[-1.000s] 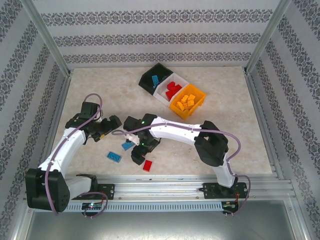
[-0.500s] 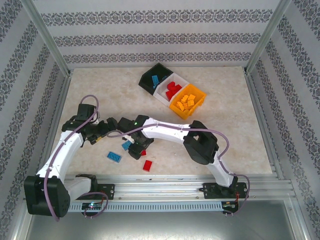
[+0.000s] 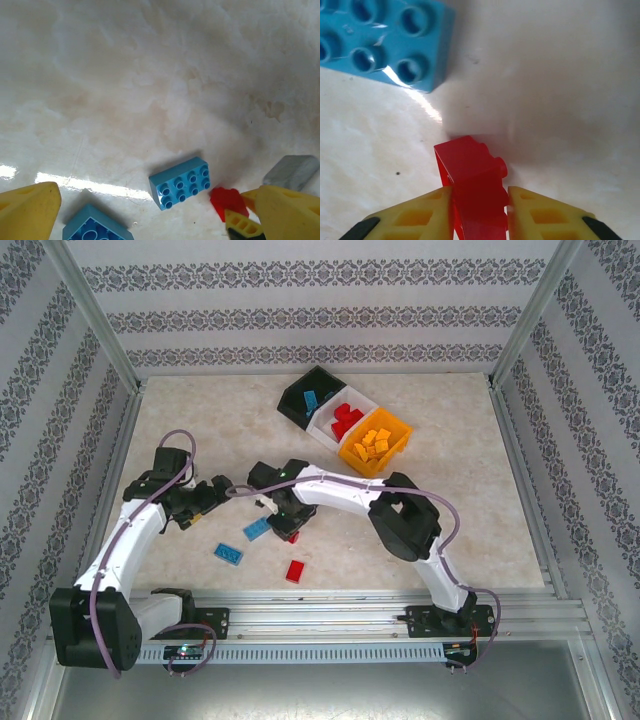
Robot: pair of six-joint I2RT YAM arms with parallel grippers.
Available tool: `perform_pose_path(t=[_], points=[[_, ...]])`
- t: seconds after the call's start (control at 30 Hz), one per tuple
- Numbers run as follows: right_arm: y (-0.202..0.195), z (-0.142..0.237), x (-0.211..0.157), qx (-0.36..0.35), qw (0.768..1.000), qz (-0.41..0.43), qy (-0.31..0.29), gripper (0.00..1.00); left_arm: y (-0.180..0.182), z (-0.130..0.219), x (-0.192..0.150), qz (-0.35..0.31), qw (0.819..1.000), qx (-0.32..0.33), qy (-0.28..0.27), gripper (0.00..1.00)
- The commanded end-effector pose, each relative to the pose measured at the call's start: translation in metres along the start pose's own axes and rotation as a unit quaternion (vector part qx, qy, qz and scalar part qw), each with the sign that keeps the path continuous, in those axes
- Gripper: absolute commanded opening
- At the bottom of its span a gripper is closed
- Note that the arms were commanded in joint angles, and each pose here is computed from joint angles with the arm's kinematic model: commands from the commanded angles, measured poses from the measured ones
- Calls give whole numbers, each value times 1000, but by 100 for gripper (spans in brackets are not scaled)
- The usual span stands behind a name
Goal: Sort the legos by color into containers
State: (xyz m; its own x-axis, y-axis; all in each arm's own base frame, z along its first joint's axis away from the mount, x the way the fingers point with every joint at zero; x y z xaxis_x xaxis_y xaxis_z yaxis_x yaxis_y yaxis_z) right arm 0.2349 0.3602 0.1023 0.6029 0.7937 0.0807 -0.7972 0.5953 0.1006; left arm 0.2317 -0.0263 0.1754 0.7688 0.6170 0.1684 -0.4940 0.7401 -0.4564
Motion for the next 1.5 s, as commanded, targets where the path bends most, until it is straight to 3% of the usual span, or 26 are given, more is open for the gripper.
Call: perform_pose_path(t=[0.0, 0.13, 0.43, 0.73, 0.9, 1.23, 1.33, 1.47], points=[[-16, 7, -4, 8, 999, -38, -10, 29, -2, -1, 5, 15, 1000, -5, 3, 100], [-36, 24, -5, 13, 996, -78, -43, 20, -6, -4, 11, 18, 1000, -7, 1, 100], [-107, 87, -6, 28, 976, -183, -118, 20, -21, -19, 27, 29, 999, -31, 18, 100], [-217, 147, 3, 39, 914, -337, -223, 21, -42, -32, 31, -1, 997, -44, 55, 99], [-276, 147, 18, 46, 873, -412, -256, 22, -57, -38, 18, -39, 995, -43, 84, 99], [-341, 122, 39, 44, 846, -462, -263, 23, -64, -38, -14, -157, 978, 32, 132, 99], [-352, 117, 41, 47, 840, -469, -268, 27, -64, -42, -21, -181, 971, 50, 147, 99], [-360, 116, 37, 55, 832, -482, -268, 41, -63, -49, -26, -196, 965, 68, 160, 99]])
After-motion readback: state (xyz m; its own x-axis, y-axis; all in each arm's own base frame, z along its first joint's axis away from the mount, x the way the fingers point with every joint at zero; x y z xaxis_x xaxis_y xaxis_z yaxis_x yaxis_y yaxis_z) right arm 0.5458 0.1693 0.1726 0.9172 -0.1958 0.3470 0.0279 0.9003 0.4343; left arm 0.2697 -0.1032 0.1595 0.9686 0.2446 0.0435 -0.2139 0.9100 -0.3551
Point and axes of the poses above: each hand's point on the last joint's axis, 136 mm out from that joint toward the fingers, its own z axis back along the fingers, its own y axis along the line the jaws close on, x = y × z, the point moved 7 cm from there along z, back along the fingers, and after that the axes turned 6 degrees about z, right-handed, at the moved point
